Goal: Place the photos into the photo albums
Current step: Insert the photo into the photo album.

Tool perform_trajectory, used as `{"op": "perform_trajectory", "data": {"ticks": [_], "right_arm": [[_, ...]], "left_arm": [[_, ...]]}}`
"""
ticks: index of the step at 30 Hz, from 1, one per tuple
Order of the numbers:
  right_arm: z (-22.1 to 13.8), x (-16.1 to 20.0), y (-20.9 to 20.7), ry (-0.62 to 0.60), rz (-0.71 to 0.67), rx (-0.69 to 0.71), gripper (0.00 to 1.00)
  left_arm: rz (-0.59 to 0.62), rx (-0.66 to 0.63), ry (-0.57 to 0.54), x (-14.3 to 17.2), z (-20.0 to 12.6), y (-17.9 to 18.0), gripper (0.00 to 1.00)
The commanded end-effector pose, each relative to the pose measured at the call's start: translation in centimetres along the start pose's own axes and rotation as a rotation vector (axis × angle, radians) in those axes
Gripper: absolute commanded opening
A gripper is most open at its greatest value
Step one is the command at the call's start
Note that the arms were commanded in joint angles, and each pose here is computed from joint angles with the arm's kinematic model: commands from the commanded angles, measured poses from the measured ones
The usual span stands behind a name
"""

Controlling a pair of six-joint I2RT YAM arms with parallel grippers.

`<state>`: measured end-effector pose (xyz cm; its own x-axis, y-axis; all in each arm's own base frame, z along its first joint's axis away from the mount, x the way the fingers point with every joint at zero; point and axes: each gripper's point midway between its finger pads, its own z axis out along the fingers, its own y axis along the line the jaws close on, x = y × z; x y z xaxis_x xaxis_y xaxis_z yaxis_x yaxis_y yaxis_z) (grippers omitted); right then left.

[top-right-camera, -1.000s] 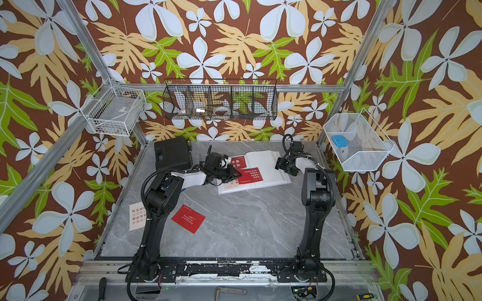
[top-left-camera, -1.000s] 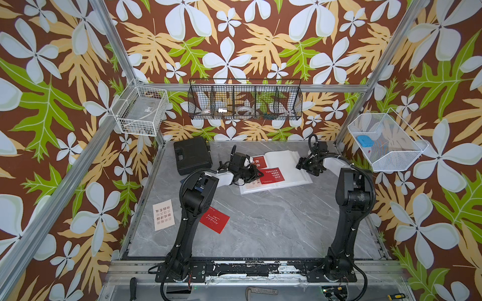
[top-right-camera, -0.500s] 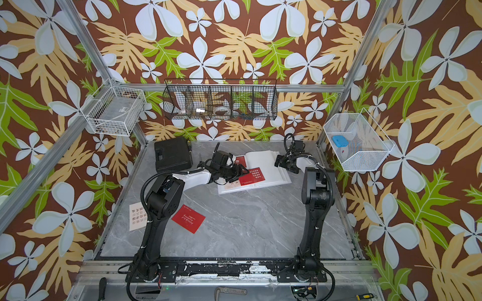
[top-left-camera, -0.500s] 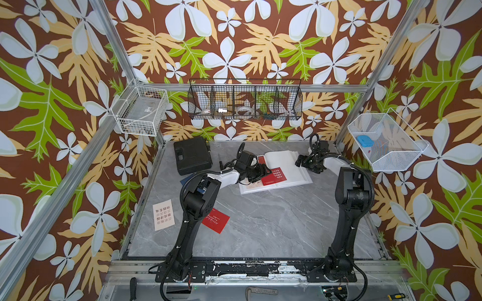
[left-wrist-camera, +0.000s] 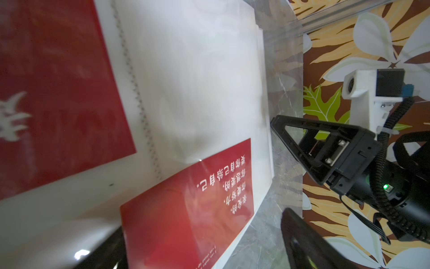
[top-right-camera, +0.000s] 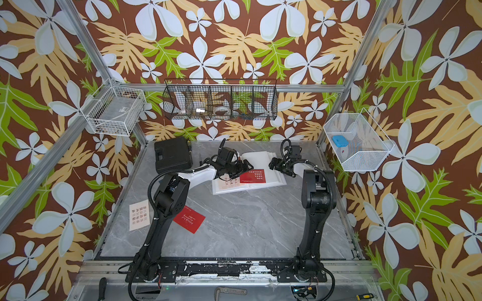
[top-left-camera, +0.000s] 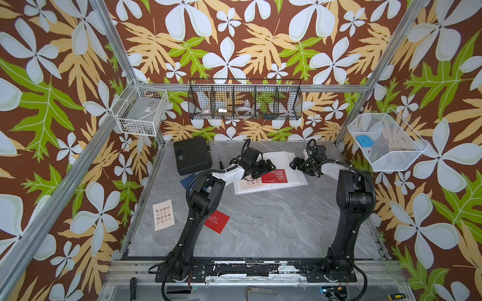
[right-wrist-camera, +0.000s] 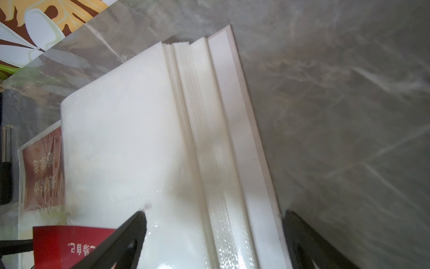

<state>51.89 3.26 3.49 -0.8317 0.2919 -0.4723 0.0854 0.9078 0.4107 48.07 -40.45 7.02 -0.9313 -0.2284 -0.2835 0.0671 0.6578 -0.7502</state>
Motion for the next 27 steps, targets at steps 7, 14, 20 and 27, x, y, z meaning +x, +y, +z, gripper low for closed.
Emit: {"op": "perform_trajectory", "data": {"ticks": [7, 14, 20, 27], "right_arm": [[0.0, 7.9, -0.1, 0.215, 0.205, -0.018, 0.92], [-0.2, 8.3, -0.6, 0.208, 0.221, 0.014, 0.91], [-0.7, 7.8, -0.6, 0.186, 0.235, 0.023, 0.91], [-1.8, 7.0, -2.1, 0.148, 0.16, 0.127, 0.93]], "left_arm": [[-0.055, -0.016, 0.043, 1.9, 0.6, -0.3, 0.92], [-0.118, -0.023, 0.059, 2.1, 0.2, -1.1, 0.92], [-0.192, -0.011, 0.083, 2.7, 0.2, -1.9, 0.93], [-0.17, -0.122, 0.06, 2.9, -1.7, -0.7, 0.94]]}}
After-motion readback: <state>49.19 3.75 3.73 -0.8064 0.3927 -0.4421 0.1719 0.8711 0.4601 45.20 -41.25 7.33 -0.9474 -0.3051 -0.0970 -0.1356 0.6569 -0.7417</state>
